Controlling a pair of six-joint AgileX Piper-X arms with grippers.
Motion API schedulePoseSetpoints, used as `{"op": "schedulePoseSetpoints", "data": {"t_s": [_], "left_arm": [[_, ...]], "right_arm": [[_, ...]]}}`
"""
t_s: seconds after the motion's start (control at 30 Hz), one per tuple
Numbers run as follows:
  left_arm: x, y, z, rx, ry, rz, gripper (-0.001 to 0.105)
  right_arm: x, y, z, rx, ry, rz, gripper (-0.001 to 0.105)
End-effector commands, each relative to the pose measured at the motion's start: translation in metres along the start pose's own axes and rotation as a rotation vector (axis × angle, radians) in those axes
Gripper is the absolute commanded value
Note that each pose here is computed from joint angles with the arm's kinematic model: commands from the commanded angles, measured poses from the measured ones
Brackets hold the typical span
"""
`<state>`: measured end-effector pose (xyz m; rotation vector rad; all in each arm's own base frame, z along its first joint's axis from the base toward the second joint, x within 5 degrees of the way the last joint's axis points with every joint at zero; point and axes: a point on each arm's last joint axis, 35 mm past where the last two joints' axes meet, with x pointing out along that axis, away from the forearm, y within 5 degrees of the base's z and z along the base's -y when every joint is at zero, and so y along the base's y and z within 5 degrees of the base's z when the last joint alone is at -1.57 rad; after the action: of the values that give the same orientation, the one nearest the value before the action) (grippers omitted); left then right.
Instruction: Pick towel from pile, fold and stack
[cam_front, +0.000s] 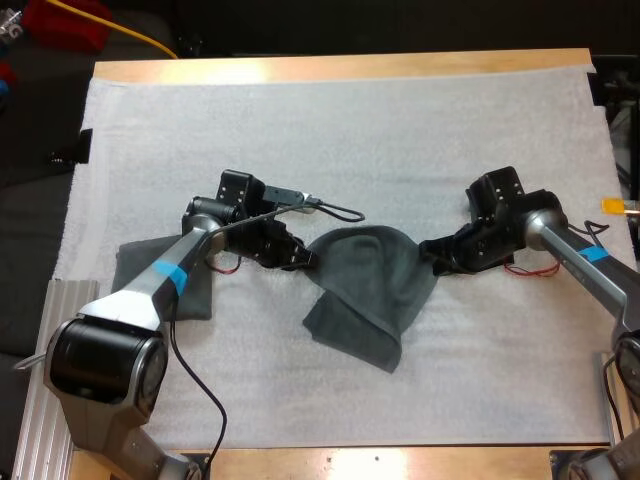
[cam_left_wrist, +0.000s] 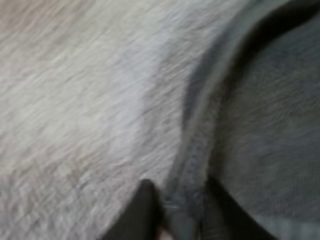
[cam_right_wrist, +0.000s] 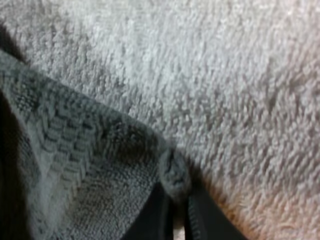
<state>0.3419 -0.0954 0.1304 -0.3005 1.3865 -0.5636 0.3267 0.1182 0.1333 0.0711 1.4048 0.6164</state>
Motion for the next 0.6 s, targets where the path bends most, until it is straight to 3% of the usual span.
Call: {"op": "schedulePoseSetpoints", "data": {"t_s": [0.0, 0.23, 0.47, 0.57], "left_arm": [[-0.003, -0.002, 0.004, 0.014, -0.003, 0.036, 0.000], [-0.035, -0.023, 0.025, 0.094, -0.073, 0.031, 0.000], [-0.093, -0.055, 0.034, 0.230, -0.147, 0.107, 0.000], [-0.115, -0.069, 0.033, 0.253, -0.175, 0.114, 0.000]], "right_arm": [[-0.001, 0.001, 0.002, -0.005, -0.005, 0.000, 0.000], [-0.014, 0.006, 0.008, -0.045, -0.051, -0.001, 0.000], [-0.068, 0.028, 0.020, -0.144, -0.227, -0.085, 0.000], [-0.096, 0.040, 0.022, -0.188, -0.306, -0.090, 0.000]]}}
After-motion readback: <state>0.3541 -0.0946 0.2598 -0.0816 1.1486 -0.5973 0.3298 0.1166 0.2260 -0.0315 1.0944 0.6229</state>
